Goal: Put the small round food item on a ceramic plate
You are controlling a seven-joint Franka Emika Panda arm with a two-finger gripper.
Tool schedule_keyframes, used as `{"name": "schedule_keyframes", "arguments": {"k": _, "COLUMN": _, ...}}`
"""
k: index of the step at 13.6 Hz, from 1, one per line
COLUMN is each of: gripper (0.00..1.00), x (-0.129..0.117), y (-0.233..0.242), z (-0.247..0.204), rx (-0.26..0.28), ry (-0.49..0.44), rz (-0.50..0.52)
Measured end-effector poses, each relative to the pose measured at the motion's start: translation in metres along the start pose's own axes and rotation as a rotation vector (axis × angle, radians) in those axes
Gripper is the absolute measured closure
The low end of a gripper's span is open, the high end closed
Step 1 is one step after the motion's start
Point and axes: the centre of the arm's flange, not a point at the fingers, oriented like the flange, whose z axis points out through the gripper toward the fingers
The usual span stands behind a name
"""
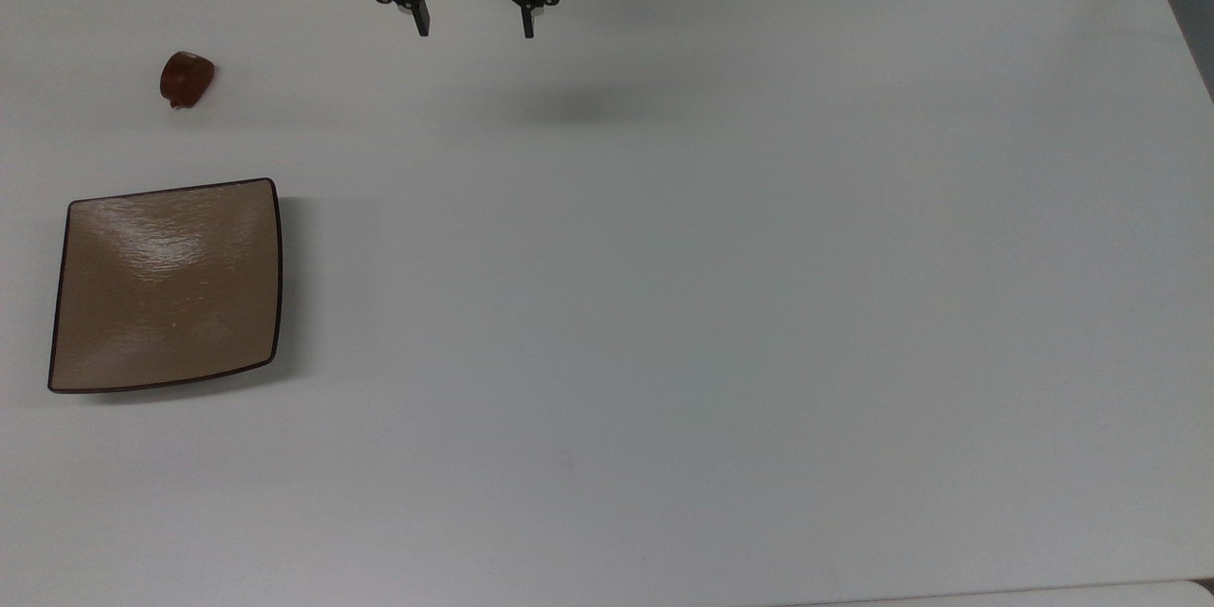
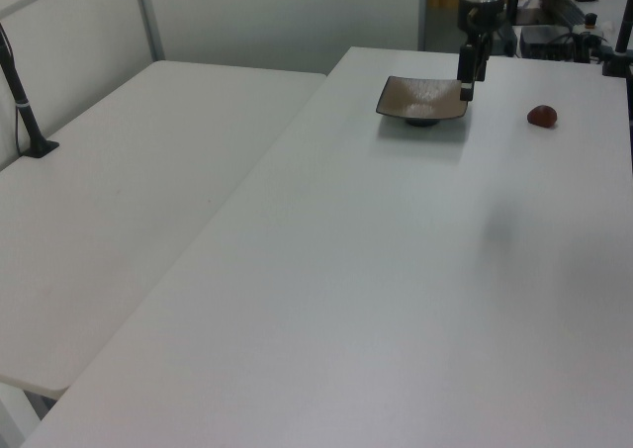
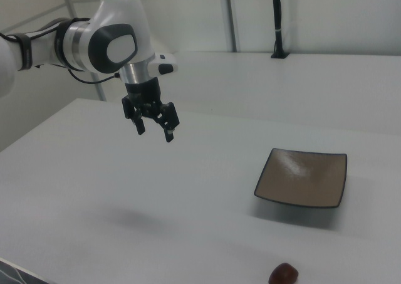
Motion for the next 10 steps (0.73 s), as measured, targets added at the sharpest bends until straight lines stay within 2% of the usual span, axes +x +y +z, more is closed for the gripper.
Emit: {"name": "schedule_keyframes", "arguments": {"k": 10, "gripper": 0.0, "x": 0.001, "y": -0.0018, "z": -0.0052, "rx": -0.005, "ry": 0.018, "rz": -0.005}}
